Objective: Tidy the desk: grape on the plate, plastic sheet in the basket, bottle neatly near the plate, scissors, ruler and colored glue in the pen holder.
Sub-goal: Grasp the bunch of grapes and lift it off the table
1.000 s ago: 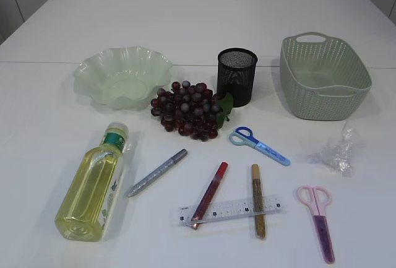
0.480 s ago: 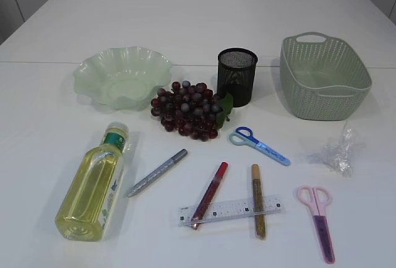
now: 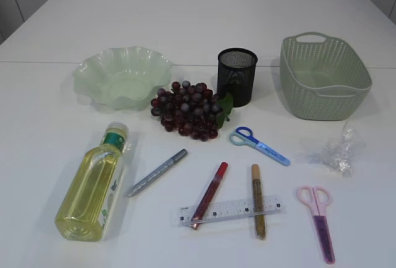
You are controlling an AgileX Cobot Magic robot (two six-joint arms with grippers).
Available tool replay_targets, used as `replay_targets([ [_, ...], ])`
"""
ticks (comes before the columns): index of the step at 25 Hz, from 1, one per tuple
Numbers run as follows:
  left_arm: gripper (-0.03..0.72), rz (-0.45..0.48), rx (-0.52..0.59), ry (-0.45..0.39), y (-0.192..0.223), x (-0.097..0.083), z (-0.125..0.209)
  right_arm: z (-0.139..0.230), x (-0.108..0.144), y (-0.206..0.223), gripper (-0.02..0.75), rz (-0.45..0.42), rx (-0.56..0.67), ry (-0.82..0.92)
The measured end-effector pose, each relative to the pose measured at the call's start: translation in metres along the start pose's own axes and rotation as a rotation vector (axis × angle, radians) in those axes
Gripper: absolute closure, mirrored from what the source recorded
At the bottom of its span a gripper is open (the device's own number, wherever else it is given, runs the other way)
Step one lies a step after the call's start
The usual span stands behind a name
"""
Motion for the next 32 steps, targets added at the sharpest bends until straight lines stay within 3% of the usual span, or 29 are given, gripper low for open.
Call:
replay_targets([
  [4, 0.382, 0.014, 0.005, -0.007, 0.000, -0.002, 0.001, 0.000, 0.000, 0.000, 0.286, 0.000, 0.000, 0.001],
  [11, 0.382, 0.129, -0.001, -0.056, -0.007, -0.022, -0.004, -0.014, -0.005, -0.011, 0.286, 0.018, -0.069, 0.060],
  [17, 0.382, 0.114, 0.059, -0.066, -0.003, -0.034, -0.024, -0.018, -0.006, -0.016, 0.286, 0.020, -0.089, 0.107],
  [25, 0.382, 0.081, 0.105, -0.088, 0.042, -0.053, -0.064, -0.032, -0.007, 0.000, 0.286, -0.016, 0.004, 0.115],
  [32, 0.382, 0.039, 0.200, -0.136, 0.103, -0.061, -0.073, -0.078, -0.021, 0.013, 0.286, -0.041, 0.100, 0.113],
])
Point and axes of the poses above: a point on each arm's last joint axis where the gripper is mounted, y pointing out along that axis toward the gripper, x along the wrist's bending axis when the last joint is at zero, z = x × y, the point moved 7 cm from there along y, pointing out along that axis toward the gripper, and after that the axes turned 14 degrees about -y, right-handed, at the moved point
